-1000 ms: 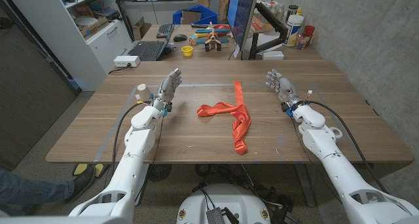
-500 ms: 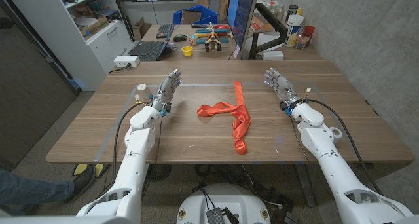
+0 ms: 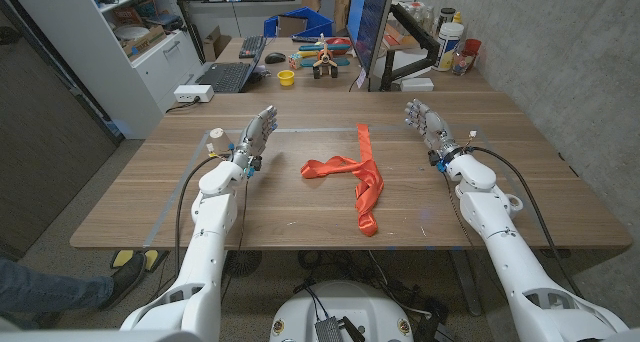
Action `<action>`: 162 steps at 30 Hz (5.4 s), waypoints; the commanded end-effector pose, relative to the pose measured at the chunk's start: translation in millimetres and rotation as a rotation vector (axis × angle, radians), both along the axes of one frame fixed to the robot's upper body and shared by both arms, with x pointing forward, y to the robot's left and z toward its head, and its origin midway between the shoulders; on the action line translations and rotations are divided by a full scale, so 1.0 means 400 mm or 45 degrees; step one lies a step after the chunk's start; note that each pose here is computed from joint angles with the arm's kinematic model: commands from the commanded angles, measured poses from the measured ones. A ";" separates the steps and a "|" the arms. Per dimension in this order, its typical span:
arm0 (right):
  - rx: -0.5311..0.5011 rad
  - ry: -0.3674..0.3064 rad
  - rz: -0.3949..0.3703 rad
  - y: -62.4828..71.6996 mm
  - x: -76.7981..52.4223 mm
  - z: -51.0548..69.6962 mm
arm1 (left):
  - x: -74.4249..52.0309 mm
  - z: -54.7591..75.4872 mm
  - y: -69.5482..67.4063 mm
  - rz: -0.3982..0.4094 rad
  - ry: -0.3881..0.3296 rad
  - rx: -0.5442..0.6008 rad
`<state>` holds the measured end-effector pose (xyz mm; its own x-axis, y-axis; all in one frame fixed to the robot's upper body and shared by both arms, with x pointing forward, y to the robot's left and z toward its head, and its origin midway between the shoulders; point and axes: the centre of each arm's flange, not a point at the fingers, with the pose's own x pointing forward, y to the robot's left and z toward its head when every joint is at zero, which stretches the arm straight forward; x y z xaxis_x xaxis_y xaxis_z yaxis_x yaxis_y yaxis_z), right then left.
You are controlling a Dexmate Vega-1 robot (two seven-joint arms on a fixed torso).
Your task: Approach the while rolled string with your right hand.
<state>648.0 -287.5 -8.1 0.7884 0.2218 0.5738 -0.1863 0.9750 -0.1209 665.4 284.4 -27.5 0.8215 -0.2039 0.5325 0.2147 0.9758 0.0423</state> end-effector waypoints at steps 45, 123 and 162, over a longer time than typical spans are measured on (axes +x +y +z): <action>-0.017 -0.103 -0.093 -0.092 -0.094 0.044 | 0.009 -0.007 -0.015 -0.016 0.023 0.014; -0.122 -0.195 -0.231 -0.231 -0.239 0.040 | 0.005 0.003 -0.056 -0.043 0.024 0.044; -0.166 -0.201 -0.283 -0.270 -0.305 0.003 | 0.015 0.018 -0.076 -0.055 0.030 0.090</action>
<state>534.7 -390.2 -1.9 0.7253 0.1418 0.6737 0.0464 0.9663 -0.2533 669.8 258.4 -21.1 0.8244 -0.2608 0.5024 0.2475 0.9643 0.0945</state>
